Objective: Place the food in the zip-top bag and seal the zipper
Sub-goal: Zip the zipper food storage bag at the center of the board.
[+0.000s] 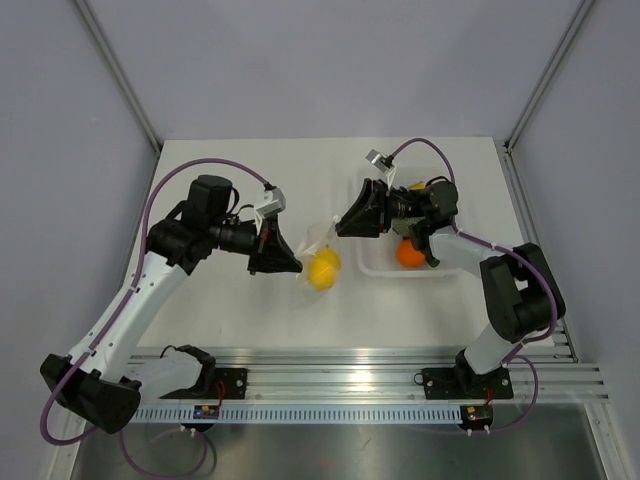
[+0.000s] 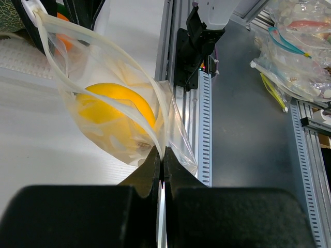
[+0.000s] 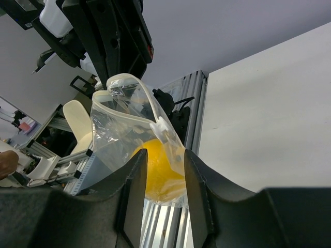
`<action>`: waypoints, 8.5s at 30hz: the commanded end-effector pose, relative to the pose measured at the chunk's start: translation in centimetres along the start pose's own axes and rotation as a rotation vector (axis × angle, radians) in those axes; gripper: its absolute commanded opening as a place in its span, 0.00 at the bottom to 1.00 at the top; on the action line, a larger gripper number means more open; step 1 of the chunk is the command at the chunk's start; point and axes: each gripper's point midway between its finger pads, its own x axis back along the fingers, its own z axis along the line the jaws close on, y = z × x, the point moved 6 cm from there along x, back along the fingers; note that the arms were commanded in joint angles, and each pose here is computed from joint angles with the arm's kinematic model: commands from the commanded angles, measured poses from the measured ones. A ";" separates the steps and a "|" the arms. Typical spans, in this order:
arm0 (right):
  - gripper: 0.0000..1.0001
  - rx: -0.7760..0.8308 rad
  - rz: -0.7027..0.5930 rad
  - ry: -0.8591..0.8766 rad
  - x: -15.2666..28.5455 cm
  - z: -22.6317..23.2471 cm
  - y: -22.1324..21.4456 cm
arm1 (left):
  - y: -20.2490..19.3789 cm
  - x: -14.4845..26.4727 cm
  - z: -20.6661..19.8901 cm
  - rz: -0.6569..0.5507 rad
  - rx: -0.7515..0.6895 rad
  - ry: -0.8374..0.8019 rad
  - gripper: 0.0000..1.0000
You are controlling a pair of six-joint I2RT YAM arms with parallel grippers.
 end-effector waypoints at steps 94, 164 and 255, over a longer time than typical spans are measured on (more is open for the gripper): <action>0.00 0.443 0.259 -0.243 -0.5 4.8 -0.8 | 2.9 -7.6 3.1 -0.067 -0.106 0.102 0.53; 0.38 0.359 0.294 -0.182 -1.0 5.6 -3.1 | 3.1 -7.4 2.5 -0.022 -0.099 0.064 0.00; 0.00 0.486 0.025 -0.556 -1.3 3.6 -1.2 | 0.8 -8.2 3.4 0.064 -0.048 0.037 0.00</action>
